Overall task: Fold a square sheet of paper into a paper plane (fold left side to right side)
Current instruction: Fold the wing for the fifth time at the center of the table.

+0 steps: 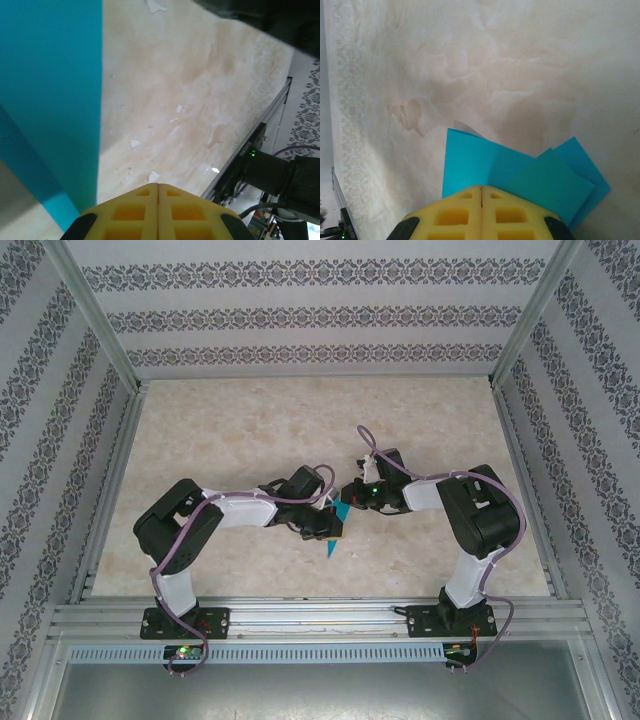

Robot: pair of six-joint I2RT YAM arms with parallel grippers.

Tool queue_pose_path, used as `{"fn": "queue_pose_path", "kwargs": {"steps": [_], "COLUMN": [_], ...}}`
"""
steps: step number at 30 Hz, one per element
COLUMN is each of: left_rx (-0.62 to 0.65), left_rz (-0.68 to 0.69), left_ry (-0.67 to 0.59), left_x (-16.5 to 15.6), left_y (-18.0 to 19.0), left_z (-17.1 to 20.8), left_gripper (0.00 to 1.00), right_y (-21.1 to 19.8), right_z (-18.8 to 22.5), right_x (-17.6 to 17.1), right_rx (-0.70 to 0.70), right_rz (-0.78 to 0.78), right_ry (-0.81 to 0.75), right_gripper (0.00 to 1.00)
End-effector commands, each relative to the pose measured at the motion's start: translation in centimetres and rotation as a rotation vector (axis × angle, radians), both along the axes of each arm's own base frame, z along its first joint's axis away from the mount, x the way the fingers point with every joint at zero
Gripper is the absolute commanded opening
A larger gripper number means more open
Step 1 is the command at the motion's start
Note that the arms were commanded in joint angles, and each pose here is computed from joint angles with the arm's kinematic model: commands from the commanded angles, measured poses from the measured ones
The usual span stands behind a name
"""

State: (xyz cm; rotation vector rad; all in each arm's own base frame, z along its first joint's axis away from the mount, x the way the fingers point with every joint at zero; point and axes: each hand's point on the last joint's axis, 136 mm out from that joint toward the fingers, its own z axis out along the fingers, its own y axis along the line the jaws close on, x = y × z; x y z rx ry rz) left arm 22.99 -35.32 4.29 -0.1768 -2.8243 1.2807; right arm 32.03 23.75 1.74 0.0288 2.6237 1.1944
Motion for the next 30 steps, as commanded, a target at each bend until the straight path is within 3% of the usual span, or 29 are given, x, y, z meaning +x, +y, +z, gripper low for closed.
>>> {"fn": "queue_pose_path", "kwargs": {"steps": [1,30], "left_rx": [0.042,0.126], "left_rz": [-0.015,0.001], "left_ry": [-0.019,0.008], "left_x": [0.2,-0.5], "left_y": [0.1,1.7], "left_z": [-0.8,-3.5], "left_gripper": [0.07,0.07], "right_y": [-1.9,-1.8], "right_z": [-4.8,-5.0], "right_x": [-3.7,-3.9], "right_rx": [-0.132,-0.15], "right_rz": [-0.014,-0.003], "right_ry": [0.183,0.196], "right_gripper": [0.0,0.0]}}
